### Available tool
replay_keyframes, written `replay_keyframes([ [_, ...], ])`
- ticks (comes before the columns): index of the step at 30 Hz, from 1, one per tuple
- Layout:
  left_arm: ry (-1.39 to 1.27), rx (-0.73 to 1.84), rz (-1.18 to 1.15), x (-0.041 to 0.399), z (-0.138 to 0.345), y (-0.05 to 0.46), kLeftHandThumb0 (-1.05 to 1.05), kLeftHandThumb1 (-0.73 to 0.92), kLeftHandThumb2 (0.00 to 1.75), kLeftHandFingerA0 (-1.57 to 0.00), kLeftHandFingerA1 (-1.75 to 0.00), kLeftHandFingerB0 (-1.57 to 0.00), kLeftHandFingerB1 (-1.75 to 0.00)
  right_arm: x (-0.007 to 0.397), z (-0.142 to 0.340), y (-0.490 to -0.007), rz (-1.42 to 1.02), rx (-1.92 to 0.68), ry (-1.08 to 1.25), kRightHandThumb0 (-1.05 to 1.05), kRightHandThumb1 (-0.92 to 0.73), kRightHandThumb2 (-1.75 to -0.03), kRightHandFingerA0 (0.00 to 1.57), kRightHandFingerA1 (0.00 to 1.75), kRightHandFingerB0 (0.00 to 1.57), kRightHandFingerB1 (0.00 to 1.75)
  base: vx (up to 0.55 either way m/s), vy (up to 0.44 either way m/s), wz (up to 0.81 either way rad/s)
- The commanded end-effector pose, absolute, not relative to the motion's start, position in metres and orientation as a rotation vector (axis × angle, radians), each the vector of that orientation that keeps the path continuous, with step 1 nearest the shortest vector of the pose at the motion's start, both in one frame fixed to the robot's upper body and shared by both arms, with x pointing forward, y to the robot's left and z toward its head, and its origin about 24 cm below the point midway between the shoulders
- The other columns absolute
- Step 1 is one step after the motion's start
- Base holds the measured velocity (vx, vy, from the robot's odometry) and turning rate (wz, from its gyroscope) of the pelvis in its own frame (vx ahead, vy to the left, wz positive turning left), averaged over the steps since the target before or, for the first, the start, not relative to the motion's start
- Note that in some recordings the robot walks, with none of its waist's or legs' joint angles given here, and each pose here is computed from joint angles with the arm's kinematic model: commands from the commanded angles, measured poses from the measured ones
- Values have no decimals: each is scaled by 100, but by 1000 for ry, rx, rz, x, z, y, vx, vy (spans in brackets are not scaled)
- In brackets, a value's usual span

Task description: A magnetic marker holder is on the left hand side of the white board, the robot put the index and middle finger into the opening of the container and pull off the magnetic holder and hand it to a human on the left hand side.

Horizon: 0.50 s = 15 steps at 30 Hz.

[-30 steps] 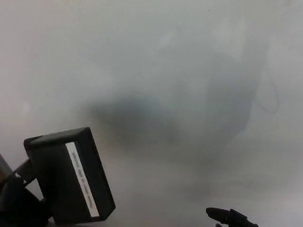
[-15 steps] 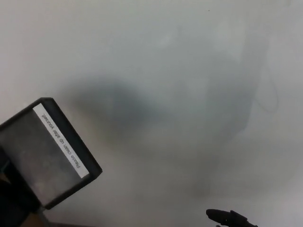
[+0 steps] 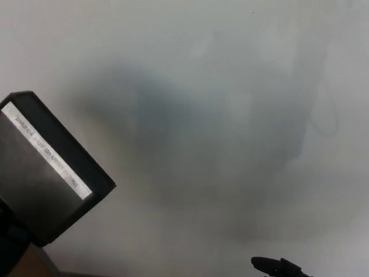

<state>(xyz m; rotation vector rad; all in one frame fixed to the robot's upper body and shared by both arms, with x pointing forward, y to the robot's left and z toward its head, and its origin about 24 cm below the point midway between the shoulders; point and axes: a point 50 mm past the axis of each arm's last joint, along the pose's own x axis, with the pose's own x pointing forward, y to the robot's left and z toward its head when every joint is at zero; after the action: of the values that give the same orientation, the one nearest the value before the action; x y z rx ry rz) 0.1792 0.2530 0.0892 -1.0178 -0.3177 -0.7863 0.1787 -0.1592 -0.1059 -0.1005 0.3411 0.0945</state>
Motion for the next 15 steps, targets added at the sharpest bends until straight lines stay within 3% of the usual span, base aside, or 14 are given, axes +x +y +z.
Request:
replay_keyframes([
  [1,-573,-1114,-1042,170,119,254,-105,89,69,-36,-33,-7,-29,173,-109,-172,61,-147,369,-63,-84,-65,75,56,62,48,0,0,0],
  [8,-541,-1115,-1041,169,118,252,-105,86,69,-35,-33,-6,-30,175,-108,-171,60,-131,364,-60,-84,-65,74,57,61,48,0,0,0],
  [9,-540,-1105,-1035,169,118,253,-105,62,109,-24,-43,-9,-20,176,-108,-170,65,-137,364,-62,-84,-66,74,57,61,48,0,0,0],
  [10,-541,-1102,-1033,169,118,253,-105,62,109,-24,-43,-9,-20,177,-108,-170,66,-138,364,-62,-84,-66,74,57,61,48,0,0,0],
  [11,-541,-1104,-1041,170,117,252,-105,82,68,-31,-32,0,-30,177,-107,-170,68,-142,364,-62,-84,-65,75,57,61,48,0,0,0],
  [12,-541,-1107,-1047,171,117,252,-105,82,68,-31,-32,0,-30,177,-107,-170,69,-144,364,-62,-84,-65,75,57,61,48,0,0,0],
  [13,-540,-1110,-1051,172,116,251,-105,62,110,-27,-45,-3,-17,177,-107,-170,70,-147,363,-62,-84,-66,75,57,61,48,0,0,0],
  [15,-526,-1115,-1052,172,114,251,-105,56,106,-28,-44,-4,-15,177,-107,-169,72,-150,361,-62,-84,-65,76,57,63,48,0,0,0],
])
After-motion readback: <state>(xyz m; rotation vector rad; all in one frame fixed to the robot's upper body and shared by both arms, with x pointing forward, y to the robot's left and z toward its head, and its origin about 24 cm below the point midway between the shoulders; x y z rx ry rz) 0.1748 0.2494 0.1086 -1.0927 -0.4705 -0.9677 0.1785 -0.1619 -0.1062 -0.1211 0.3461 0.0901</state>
